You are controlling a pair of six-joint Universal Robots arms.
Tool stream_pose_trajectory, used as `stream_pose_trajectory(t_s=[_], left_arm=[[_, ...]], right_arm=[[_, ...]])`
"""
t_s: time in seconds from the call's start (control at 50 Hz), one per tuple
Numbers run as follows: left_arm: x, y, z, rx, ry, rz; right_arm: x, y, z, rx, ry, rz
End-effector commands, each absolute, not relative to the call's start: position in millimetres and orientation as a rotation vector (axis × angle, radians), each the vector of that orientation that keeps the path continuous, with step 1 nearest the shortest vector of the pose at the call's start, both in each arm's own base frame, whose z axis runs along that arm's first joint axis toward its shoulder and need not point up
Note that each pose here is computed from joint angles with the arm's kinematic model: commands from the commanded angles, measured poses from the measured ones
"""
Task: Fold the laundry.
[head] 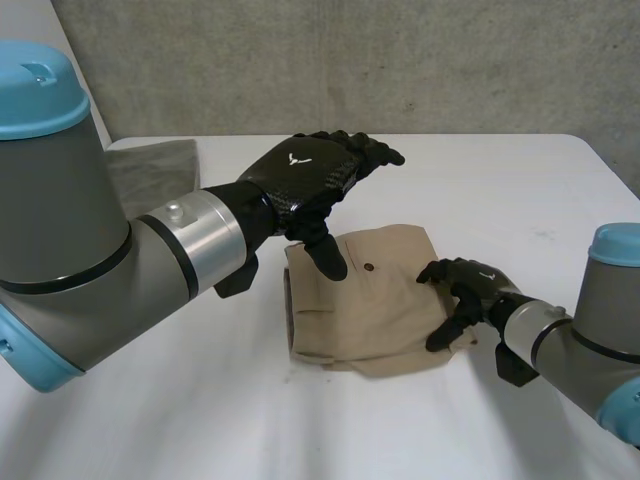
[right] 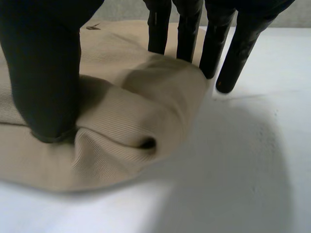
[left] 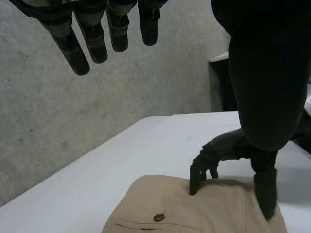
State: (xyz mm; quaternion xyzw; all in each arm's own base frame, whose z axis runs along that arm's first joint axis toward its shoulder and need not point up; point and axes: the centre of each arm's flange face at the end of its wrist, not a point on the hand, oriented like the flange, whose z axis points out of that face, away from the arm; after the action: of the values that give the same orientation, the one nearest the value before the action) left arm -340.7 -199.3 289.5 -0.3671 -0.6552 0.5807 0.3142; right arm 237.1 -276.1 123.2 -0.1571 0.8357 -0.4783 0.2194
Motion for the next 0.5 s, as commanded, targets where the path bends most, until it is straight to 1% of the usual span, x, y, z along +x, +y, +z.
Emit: stream_pose_trajectory(t_s=[0.02, 0.08, 0.18, 0.3, 0.4, 0.5], left_arm=[[-341, -200, 287, -0.968, -1.733, 1.525], [-341, -200, 286, -0.97, -1.734, 1.521], [-341, -200, 286, -0.968, -1.737, 1.523], [-340, -200, 286, -0.965, -1.739, 1.521], [-340, -200, 286, -0.968, -1.737, 1.523], [-340, -200, 287, -0.967, -1.738, 1.524]], right_arm=[[251, -288, 120, -0.472, 2.271, -1.357], [255, -291, 120, -0.479, 2.261, -1.365], [257, -302, 108, -0.475, 2.29, -1.344], [252, -298, 109, -0.474, 2.332, -1.304], [250, -288, 133, -0.481, 2.304, -1.317], [247, -277, 148, -0.486, 2.28, -1.341]])
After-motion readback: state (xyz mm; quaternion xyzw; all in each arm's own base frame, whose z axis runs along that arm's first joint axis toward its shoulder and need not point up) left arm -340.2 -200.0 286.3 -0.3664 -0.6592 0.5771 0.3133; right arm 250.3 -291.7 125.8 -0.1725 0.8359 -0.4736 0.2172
